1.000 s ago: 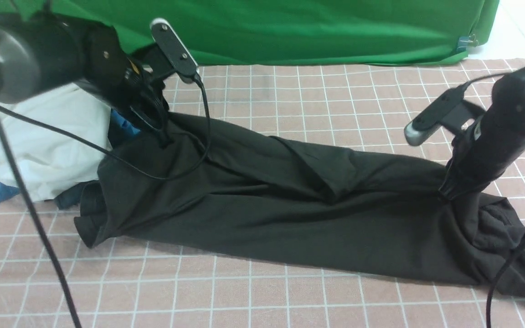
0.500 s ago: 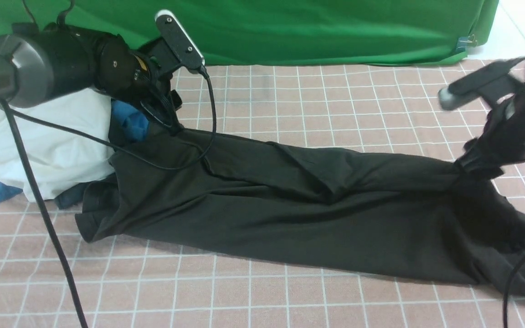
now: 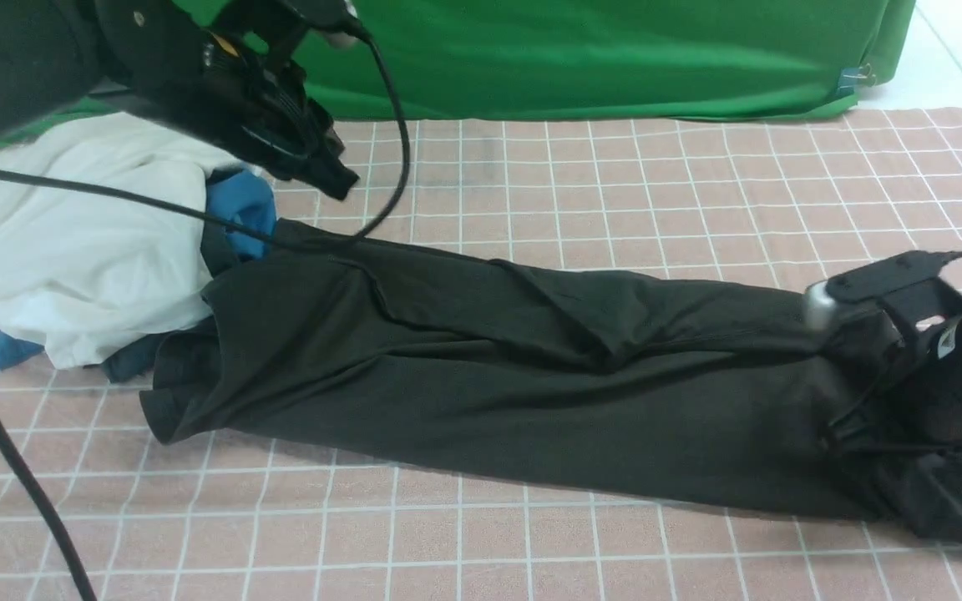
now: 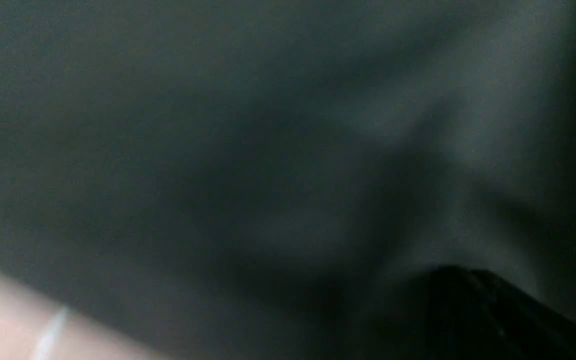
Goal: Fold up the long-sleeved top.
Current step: Use both arms to drag the lower edge of the fabric forward and fold it over the upper edge
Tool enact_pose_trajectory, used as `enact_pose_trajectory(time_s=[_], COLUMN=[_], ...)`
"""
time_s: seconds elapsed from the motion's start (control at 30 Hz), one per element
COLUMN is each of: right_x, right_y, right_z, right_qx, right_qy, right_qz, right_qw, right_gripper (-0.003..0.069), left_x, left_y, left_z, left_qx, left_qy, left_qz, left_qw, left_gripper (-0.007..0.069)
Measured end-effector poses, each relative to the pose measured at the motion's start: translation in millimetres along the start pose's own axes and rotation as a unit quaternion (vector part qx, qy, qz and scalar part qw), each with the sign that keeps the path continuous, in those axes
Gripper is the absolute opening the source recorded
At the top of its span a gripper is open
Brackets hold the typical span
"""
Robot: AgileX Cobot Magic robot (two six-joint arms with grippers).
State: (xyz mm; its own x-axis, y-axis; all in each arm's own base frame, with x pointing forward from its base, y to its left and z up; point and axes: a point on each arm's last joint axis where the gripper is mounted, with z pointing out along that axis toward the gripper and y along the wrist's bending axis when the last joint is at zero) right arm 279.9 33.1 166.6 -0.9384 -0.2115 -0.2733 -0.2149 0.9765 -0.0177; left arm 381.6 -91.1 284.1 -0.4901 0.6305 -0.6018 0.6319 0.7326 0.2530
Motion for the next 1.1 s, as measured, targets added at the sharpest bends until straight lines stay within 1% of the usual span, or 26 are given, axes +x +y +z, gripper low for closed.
enact_pose_trajectory(time_s=[0.1,0.13,0.17,0.2,0.23,0.3,0.33,0.37,0.43,0.57,0.67,0.7,0.87,0.93,1.1], right_x=[-15,-17,-24,-26,-34,-39,-43,-43,-46,-45,-46,-47,-61,-71,-88], right_y=[-26,-28,-38,-41,-46,-44,-31,-29,10,77,102,108,115,117,121], right_z=[2,1,-3,-4,-12,-19,-27,-29,-36,-29,-12,-2,25,28,19], right_qx=[0.018,0.02,0.029,0.031,0.035,0.031,0.018,0.016,-0.023,-0.082,-0.093,-0.093,-0.089,-0.09,-0.094], right_qy=[-0.053,-0.058,-0.083,-0.089,-0.104,-0.107,-0.106,-0.108,-0.11,-0.109,-0.109,-0.107,-0.103,-0.107,-0.124], right_qz=[0.051,0.053,0.069,0.072,0.078,0.077,0.061,0.058,-0.001,-0.093,-0.127,-0.133,-0.135,-0.135,-0.135], right_qw=[0.997,0.997,0.994,0.993,0.991,0.991,0.992,0.992,0.994,0.986,0.982,0.981,0.981,0.981,0.978], right_gripper=[0.0034,0.0034,0.0034,0.0034,0.0037,0.0038,0.0039,0.004,0.004,0.004,0.0041,0.0041,0.0041,0.0041,0.0041], left_x=[-2,-1,3,4,12,21,32,35,48,61,68,70,73,73,72], left_y=[-29,-33,-44,-50,-64,-76,-83,-84,-79,-56,-42,-38,-31,-32,-32], left_z=[-3,-2,-1,0,3,5,7,8,10,10,7,7,6,6,6], left_qx=[0.046,0.05,0.066,0.073,0.095,0.116,0.133,0.135,0.133,0.104,0.088,0.084,0.077,0.079,0.081], left_qy=[0.016,0.019,0.029,0.033,0.053,0.074,0.1,0.105,0.127,0.131,0.133,0.134,0.134,0.131,0.128], left_qz=[0.012,0.014,0.02,0.024,0.031,0.032,0.024,0.022,-0.001,-0.061,-0.092,-0.1,-0.115,-0.119,-0.118], left_qw=[0.999,0.998,0.997,0.996,0.994,0.99,0.986,0.985,0.983,0.984,0.983,0.982,0.981,0.981,0.981], left_gripper=[0.0019,0.0018,0.0018,0.0018,0.0018,0.0018,0.0018,0.0018,0.0018,0.0018,0.0018,0.0018,0.0018,0.0018,0.0018])
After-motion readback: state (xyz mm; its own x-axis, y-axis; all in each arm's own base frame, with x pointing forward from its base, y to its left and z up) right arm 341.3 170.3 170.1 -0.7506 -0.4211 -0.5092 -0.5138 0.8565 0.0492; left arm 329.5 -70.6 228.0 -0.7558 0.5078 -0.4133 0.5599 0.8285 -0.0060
